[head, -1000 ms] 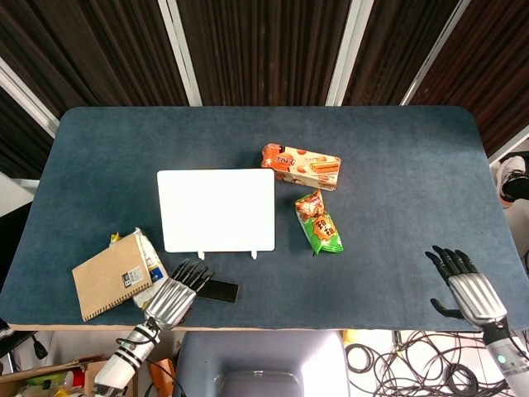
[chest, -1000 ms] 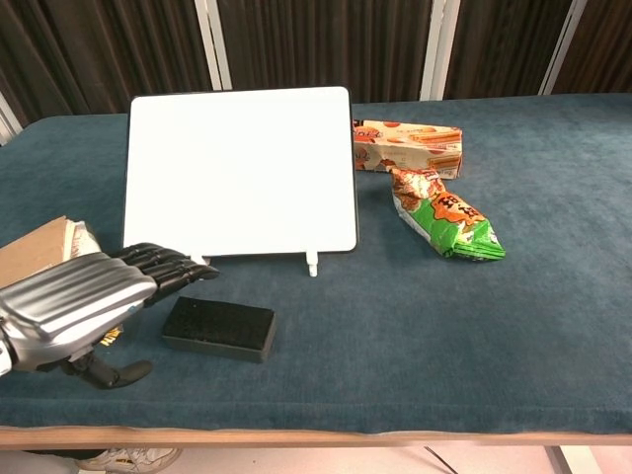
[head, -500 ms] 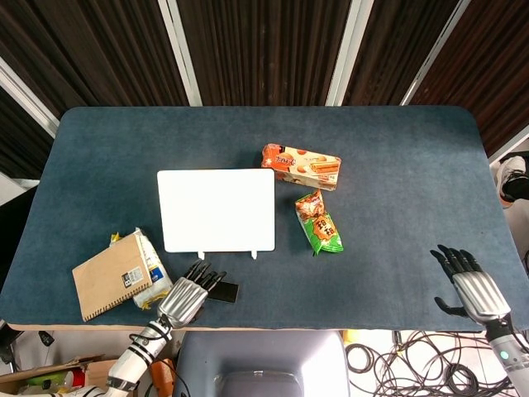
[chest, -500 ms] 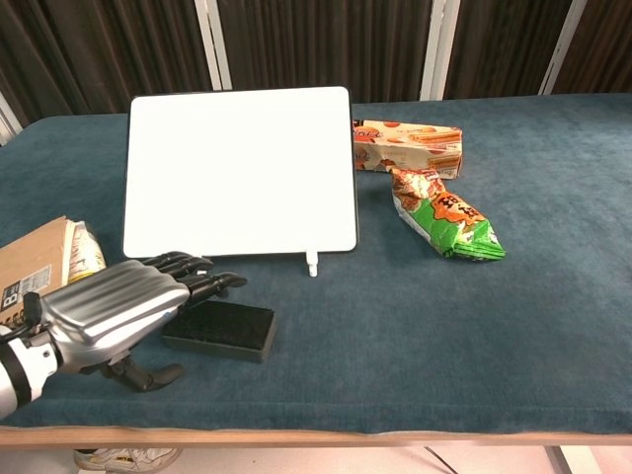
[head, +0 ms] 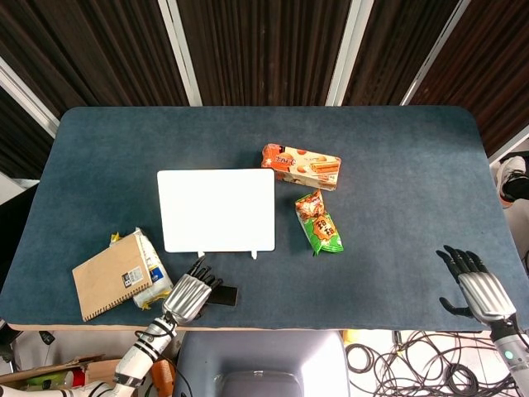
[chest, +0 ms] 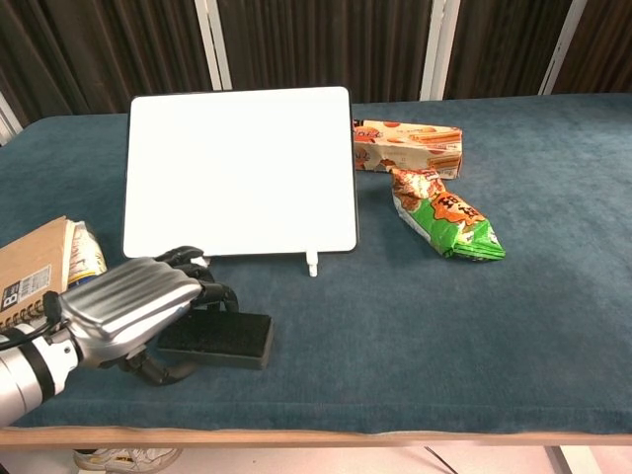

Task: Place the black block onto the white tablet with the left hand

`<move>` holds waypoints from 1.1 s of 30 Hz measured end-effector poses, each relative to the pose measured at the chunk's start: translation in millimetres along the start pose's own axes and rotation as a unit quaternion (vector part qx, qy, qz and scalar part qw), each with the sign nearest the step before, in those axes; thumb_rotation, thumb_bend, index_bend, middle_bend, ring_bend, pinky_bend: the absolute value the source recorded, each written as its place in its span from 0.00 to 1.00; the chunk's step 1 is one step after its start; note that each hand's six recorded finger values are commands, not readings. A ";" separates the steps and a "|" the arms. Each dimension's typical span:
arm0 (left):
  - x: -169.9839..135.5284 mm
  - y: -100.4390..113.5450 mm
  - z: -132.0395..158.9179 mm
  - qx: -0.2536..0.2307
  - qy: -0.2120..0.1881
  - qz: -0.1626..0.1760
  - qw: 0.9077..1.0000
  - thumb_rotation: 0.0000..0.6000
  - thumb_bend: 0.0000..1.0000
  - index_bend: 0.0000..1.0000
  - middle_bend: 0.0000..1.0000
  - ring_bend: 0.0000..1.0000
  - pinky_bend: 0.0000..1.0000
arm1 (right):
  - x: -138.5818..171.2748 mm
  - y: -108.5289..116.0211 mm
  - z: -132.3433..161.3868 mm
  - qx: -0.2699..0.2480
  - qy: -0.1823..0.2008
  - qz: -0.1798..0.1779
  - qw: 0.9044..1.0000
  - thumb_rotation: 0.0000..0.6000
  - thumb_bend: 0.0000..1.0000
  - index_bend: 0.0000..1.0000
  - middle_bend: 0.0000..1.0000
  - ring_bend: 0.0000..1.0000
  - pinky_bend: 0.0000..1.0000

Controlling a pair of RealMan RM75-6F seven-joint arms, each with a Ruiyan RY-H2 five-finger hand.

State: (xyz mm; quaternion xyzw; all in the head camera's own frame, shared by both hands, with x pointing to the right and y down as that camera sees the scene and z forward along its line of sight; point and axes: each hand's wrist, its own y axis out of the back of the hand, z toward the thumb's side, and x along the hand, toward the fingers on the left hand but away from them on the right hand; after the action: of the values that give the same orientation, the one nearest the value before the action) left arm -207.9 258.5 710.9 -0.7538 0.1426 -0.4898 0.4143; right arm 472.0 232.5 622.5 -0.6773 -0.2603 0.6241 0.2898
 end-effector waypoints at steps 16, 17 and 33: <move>2.0 68.2 -32.3 -0.028 0.048 0.221 0.974 1.00 0.50 0.64 0.74 0.36 0.00 | 1.1 -3.2 1.1 -0.006 0.002 0.005 1.000 1.00 0.24 0.00 0.00 0.00 0.00; 5.0 70.1 -37.1 -0.025 0.054 0.233 0.971 1.00 0.49 0.64 0.73 0.37 0.00 | 0.7 -4.0 1.4 -0.007 0.002 0.007 1.000 1.00 0.24 0.00 0.00 0.00 0.00; 72.7 82.7 -75.7 0.119 0.156 0.317 0.928 1.00 0.44 0.60 0.71 0.37 0.00 | -1.7 -8.2 -3.9 -0.014 -0.005 0.021 1.000 1.00 0.24 0.00 0.00 0.00 0.00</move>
State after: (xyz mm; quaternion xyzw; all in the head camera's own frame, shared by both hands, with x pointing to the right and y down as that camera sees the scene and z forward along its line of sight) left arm -222.1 125.7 706.2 -0.5286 0.3775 -0.4576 0.6072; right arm 475.8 236.7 629.8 -0.6835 -0.2560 0.6297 0.2662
